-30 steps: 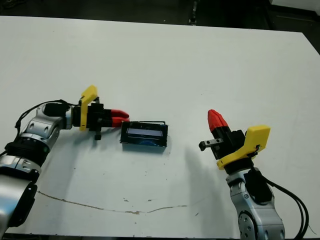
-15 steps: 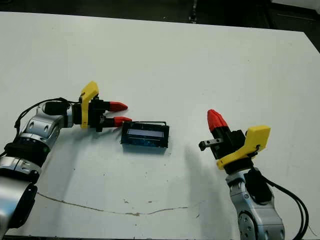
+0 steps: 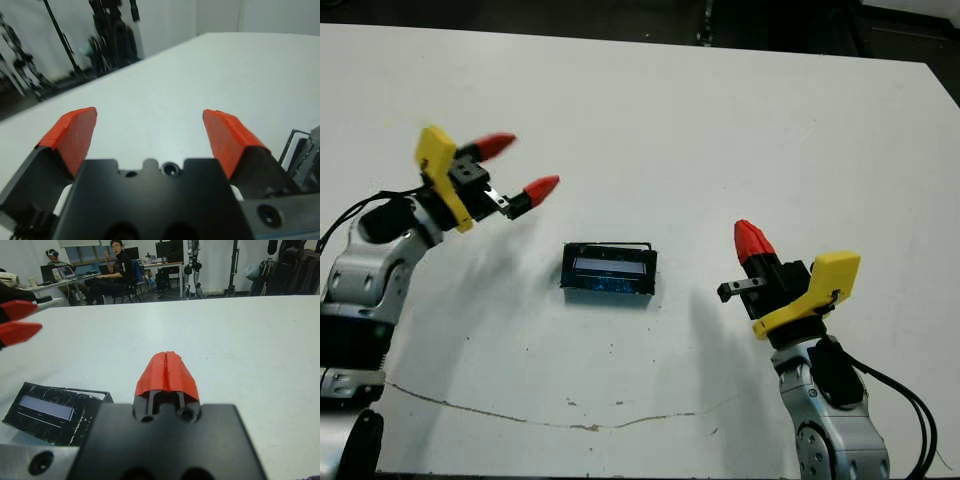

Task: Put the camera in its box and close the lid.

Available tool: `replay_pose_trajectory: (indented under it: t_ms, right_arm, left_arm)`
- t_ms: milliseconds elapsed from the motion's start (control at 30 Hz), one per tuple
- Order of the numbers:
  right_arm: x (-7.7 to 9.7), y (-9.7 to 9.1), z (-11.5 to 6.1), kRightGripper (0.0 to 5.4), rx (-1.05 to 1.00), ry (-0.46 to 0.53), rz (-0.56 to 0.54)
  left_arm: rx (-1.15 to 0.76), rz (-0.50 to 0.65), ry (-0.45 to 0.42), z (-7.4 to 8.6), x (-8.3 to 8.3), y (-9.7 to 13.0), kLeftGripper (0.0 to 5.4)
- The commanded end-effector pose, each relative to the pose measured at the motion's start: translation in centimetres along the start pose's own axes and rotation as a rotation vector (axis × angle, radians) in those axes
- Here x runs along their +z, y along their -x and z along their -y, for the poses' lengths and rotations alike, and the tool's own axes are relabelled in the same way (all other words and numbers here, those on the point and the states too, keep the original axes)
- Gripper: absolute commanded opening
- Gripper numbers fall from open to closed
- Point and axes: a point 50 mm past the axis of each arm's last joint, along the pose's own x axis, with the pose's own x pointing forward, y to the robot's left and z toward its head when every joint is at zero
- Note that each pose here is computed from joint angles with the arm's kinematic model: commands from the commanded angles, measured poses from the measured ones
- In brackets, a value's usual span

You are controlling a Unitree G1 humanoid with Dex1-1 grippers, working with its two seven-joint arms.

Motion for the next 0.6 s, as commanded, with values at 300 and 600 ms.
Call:
replay_pose_trajectory:
  t_ms: [300,600]
  right_arm:
    - [-0.4,0.3,0.2,0.0,-0.006,0.0,-0.031]
    - [-0.5,0.3,0.2,0.0,-0.01,0.002,-0.033]
  left_arm:
    - [-0.192,0.057,-0.177,0.9,3.1,2.0,5.39]
    - [-0.49,-0.058,-0.361,1.1,4.2,2.4,5.39]
